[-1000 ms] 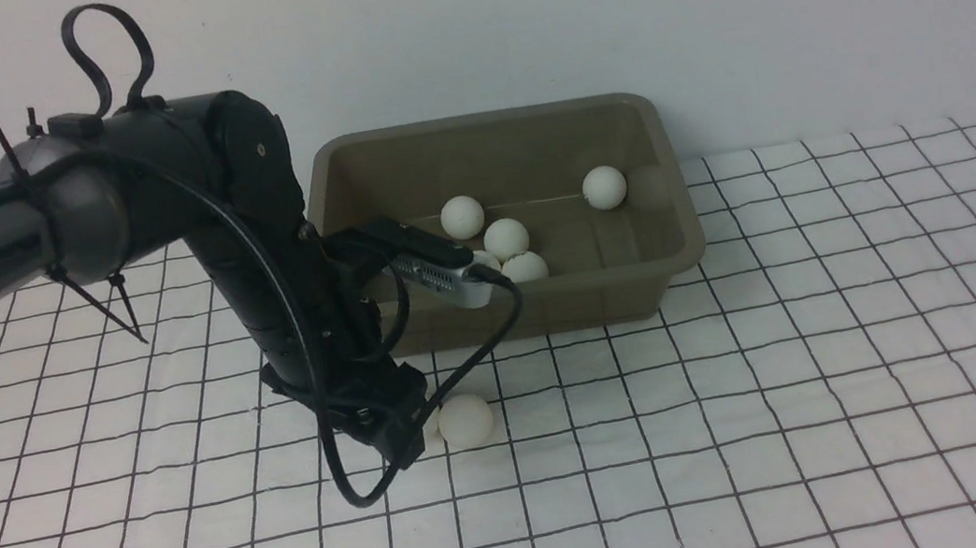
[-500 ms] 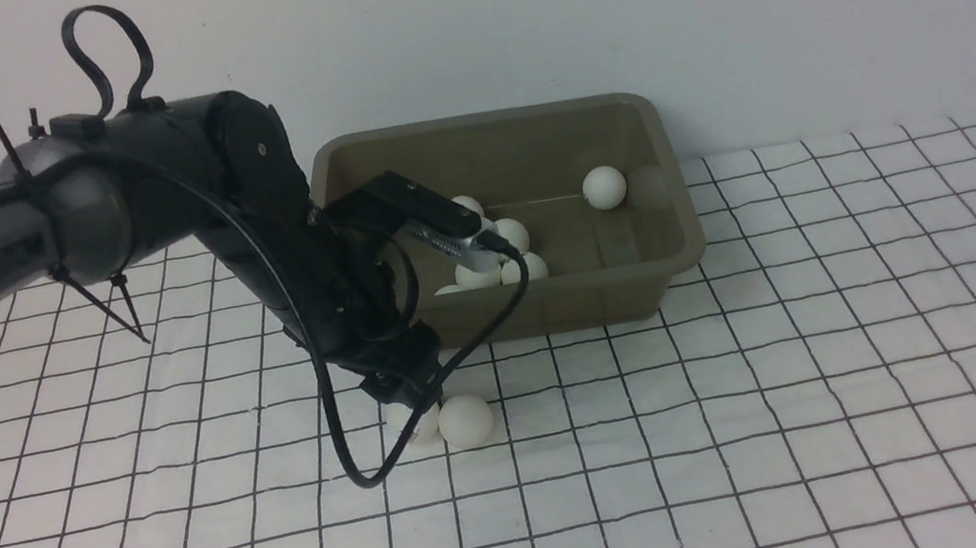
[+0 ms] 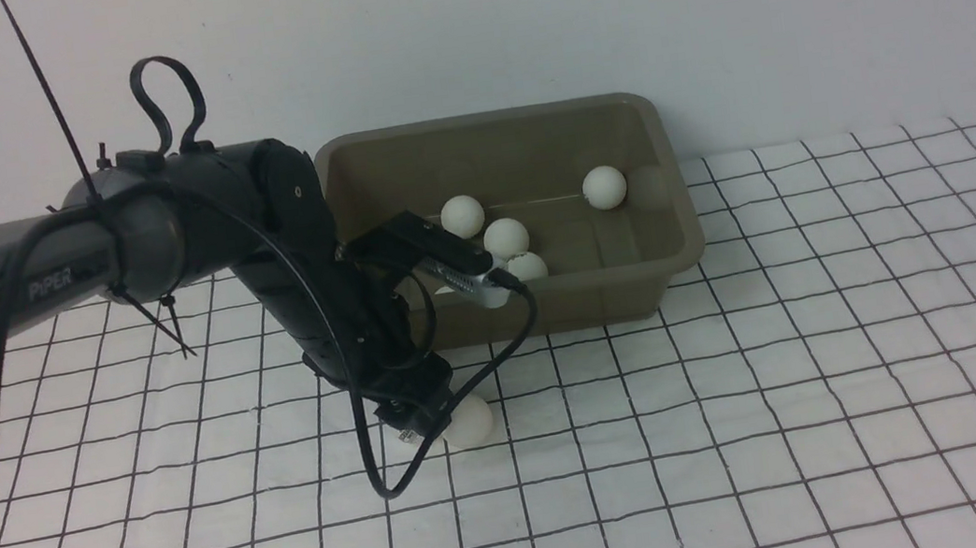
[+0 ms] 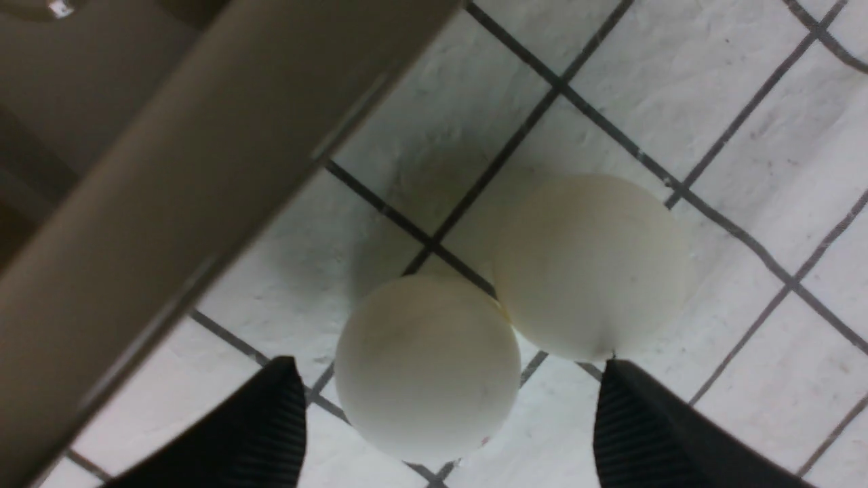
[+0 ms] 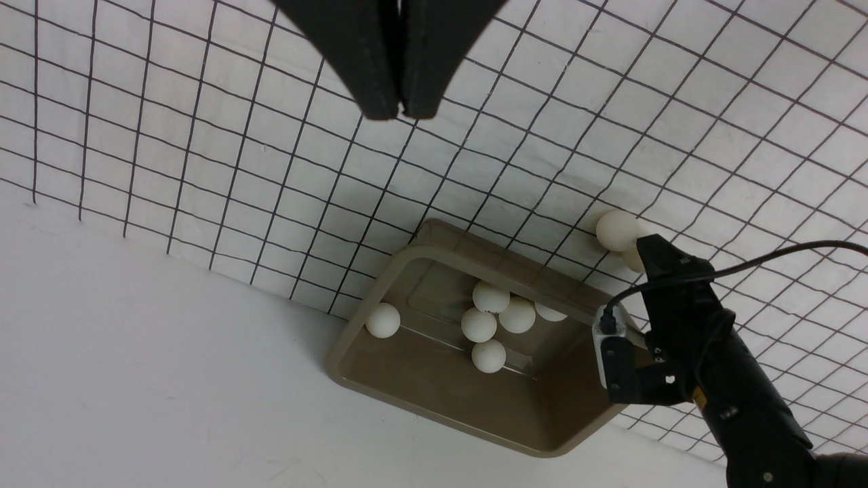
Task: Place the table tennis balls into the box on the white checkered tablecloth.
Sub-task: 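Reach for and grasp a ping pong ball on the table beside the basket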
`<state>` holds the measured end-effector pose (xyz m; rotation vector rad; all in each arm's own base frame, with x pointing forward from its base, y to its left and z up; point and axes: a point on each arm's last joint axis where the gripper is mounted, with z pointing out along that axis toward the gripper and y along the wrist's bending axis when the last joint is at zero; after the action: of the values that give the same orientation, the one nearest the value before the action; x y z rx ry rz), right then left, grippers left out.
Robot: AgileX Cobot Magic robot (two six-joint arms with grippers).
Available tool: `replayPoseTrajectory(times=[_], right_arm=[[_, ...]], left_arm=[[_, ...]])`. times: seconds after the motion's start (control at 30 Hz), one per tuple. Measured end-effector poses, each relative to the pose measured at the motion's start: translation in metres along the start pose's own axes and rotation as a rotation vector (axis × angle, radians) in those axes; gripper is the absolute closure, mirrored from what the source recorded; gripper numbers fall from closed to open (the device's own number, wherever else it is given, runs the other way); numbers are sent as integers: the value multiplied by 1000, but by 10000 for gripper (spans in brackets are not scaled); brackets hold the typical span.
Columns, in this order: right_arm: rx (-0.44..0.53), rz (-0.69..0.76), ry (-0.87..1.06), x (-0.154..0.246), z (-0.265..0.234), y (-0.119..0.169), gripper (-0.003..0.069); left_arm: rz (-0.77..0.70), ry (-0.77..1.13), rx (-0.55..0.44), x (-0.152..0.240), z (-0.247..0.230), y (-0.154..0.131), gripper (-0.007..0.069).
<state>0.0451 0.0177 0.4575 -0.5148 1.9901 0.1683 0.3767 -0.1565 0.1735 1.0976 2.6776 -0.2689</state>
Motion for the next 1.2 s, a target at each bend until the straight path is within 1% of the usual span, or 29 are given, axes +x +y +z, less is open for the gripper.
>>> replayPoseTrajectory(times=[0.27,0.37,0.73,0.8,0.9,0.93,0.97,1.2], right_arm=[[0,0,0,0,0,0,676],[0,0,0,0,0,0,676],[0,0,0,0,0,0,676],[0,0,0,0,0,0,676],[0,0,0,0,0,0,676],[0,0,0,0,0,0,676],[0,0,0,0,0,0,676],[0,0,0,0,0,0,676]], left_arm=[[-14,31,20,3,15,1,105],[-12,9,-8,1,23,6,105],[-13,-5,-17,0,24,7,106],[-13,-7,-18,0,24,7,120],[-19,-10,-20,0,24,7,187],[-21,-10,-20,0,24,7,187],[-40,-9,-19,0,24,7,272],[-52,41,1,4,24,5,273]])
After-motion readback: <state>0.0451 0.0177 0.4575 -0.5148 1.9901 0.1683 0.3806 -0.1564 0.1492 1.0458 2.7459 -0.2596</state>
